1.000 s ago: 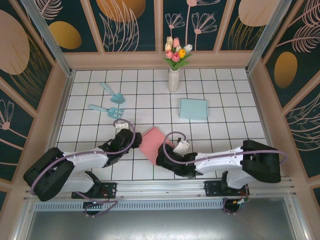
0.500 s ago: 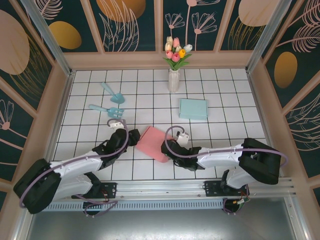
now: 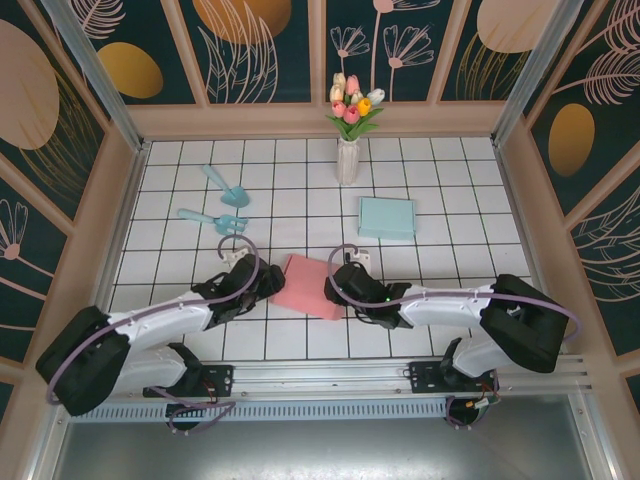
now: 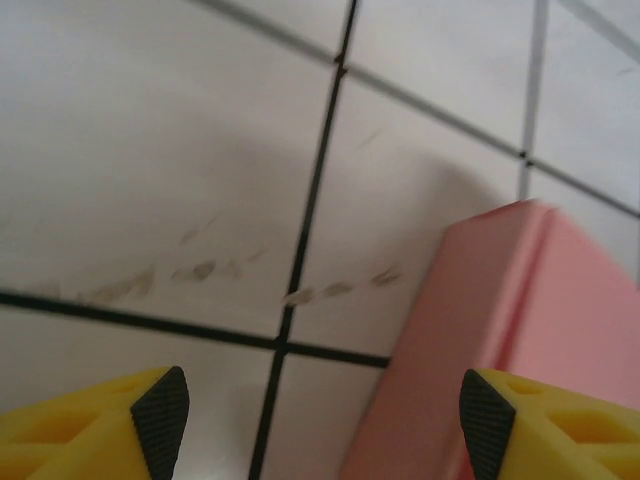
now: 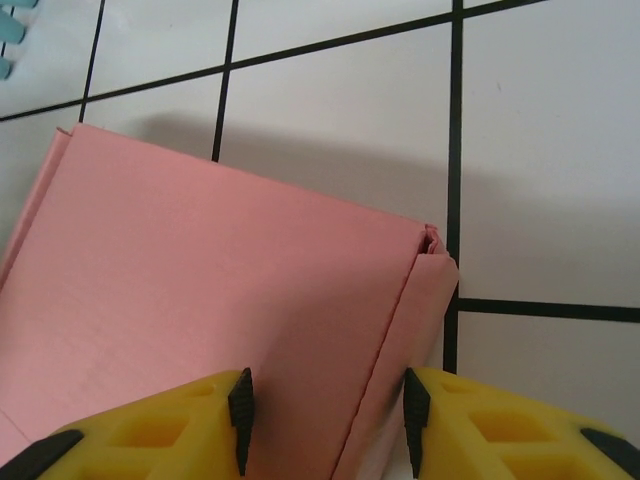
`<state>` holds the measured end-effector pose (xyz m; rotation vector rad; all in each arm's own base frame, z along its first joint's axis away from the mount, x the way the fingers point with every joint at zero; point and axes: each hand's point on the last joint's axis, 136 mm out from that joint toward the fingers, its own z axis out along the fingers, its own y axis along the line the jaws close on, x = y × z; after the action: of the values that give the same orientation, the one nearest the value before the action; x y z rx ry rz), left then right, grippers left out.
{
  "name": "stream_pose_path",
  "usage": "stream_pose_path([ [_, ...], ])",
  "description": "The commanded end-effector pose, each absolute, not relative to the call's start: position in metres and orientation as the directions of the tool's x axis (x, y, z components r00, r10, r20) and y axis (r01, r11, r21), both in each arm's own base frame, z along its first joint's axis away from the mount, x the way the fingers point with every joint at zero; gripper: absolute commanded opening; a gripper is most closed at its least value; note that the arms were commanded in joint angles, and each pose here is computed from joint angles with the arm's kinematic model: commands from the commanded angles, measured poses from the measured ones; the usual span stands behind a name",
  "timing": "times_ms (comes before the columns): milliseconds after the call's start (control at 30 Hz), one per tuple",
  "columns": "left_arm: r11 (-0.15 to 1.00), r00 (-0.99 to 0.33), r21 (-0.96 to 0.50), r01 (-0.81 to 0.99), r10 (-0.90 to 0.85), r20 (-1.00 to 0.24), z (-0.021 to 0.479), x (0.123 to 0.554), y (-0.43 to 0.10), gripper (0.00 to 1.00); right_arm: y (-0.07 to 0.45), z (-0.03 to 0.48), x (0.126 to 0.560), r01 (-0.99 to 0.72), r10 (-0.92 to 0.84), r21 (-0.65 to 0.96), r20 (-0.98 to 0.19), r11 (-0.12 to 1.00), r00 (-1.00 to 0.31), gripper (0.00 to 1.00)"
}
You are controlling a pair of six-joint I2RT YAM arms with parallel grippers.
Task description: Fold the paper box
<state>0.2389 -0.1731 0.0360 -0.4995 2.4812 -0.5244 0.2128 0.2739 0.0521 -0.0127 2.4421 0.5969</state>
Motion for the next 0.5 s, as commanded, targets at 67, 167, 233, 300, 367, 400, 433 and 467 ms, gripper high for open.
stream_pose_path([
  [67,0.823,-0.798,-0.460,-0.334,-0.506,-0.327,0.039,0.237,-0.186,0.74,0.279,0.055,0.210,-0.232,0.049,0.396,-0.584,0.889,-0.810,0.46],
  [167,0.807,-0.774,-0.473,-0.353,-0.536,-0.337,0.048,0.241,-0.184,0.74,0.277,0.055,0.210,-0.236,0.045,0.394,-0.586,0.888,-0.809,0.46],
  [233,0.805,-0.769,-0.468,-0.363,-0.543,-0.337,0.052,0.242,-0.184,0.74,0.276,0.055,0.211,-0.242,0.038,0.388,-0.589,0.889,-0.807,0.46],
  [300,0.811,-0.775,-0.455,-0.367,-0.537,-0.334,0.053,0.241,-0.184,0.75,0.275,0.055,0.213,-0.251,0.027,0.382,-0.591,0.889,-0.806,0.46],
  [367,0.807,-0.782,-0.455,-0.376,-0.540,-0.312,0.048,0.237,-0.185,0.75,0.275,0.055,0.214,-0.261,0.017,0.380,-0.593,0.888,-0.805,0.46],
  [400,0.805,-0.788,-0.454,-0.382,-0.541,-0.296,0.044,0.234,-0.186,0.75,0.275,0.055,0.214,-0.263,0.015,0.379,-0.594,0.887,-0.804,0.47],
  [433,0.804,-0.792,-0.453,-0.385,-0.539,-0.284,0.042,0.233,-0.187,0.80,0.275,0.055,0.214,-0.268,0.011,0.379,-0.594,0.885,-0.804,0.47],
  [467,0.807,-0.801,-0.448,-0.384,-0.533,-0.272,0.038,0.231,-0.188,0.81,0.276,0.056,0.214,-0.274,0.007,0.381,-0.595,0.883,-0.804,0.47],
])
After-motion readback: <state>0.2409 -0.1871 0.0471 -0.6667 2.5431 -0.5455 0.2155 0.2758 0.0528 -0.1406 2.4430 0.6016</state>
